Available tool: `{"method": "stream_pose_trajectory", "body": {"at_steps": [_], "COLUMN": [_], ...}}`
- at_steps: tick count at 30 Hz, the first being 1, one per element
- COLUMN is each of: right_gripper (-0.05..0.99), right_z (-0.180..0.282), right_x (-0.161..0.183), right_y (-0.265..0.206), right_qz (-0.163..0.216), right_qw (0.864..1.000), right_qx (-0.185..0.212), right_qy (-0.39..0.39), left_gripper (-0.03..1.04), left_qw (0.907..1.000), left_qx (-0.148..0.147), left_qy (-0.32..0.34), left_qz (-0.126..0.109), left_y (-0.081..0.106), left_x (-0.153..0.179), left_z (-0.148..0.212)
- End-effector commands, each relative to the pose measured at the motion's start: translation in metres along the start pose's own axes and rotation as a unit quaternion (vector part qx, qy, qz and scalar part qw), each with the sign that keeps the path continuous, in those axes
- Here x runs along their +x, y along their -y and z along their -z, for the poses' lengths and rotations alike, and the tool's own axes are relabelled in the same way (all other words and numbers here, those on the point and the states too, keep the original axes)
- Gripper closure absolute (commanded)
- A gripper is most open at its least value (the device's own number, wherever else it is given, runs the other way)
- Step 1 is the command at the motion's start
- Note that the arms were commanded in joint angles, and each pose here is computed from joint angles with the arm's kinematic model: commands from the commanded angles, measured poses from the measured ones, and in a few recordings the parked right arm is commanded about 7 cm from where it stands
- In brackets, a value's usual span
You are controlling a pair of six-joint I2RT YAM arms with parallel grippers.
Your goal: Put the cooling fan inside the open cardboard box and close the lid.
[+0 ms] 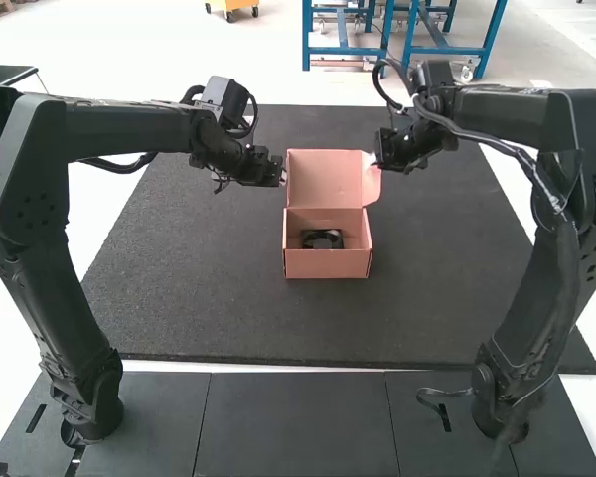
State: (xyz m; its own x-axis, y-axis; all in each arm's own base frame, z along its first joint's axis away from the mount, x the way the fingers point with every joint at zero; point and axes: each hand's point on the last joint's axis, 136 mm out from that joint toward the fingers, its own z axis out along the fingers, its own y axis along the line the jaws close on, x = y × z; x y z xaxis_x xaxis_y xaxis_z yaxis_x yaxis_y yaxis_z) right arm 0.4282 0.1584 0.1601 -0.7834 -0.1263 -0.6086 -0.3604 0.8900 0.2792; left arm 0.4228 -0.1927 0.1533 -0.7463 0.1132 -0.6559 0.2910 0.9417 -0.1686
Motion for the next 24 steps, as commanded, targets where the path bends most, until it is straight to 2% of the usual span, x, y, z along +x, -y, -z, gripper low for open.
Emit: {"method": "stream_pose_trajectory", "body": {"at_steps": [1, 8, 11, 16, 24], "right_gripper": [0.71, 0.72, 0.77, 0.90, 0.94], "right_z": [0.011, 0.013, 0.013, 0.013, 0.013], "right_x": [-0.020, -0.016, -0.015, -0.014, -0.010], "right_y": [0.005, 0.006, 0.006, 0.006, 0.006], "right_qz": [0.003, 0.006, 0.008, 0.012, 0.012], "right_qw": [1.000, 1.000, 1.000, 1.000, 1.000], "right_qx": [0.003, 0.005, 0.005, 0.005, 0.005], "right_qy": [0.025, 0.015, 0.013, 0.010, 0.002], "left_gripper": [0.05, 0.05, 0.05, 0.05, 0.05], "left_qw": [0.9997, 0.9997, 0.9997, 0.9997, 0.9997], "left_qx": [0.012, 0.011, 0.011, 0.011, 0.012], "left_qy": [0.023, 0.022, 0.020, 0.020, 0.022], "left_qz": [0.000, -0.001, -0.001, -0.002, -0.001], "left_y": [0.009, 0.009, 0.009, 0.010, 0.010], "left_x": [-0.017, -0.017, -0.016, -0.016, -0.017], "left_z": [0.011, 0.011, 0.011, 0.011, 0.012]}}
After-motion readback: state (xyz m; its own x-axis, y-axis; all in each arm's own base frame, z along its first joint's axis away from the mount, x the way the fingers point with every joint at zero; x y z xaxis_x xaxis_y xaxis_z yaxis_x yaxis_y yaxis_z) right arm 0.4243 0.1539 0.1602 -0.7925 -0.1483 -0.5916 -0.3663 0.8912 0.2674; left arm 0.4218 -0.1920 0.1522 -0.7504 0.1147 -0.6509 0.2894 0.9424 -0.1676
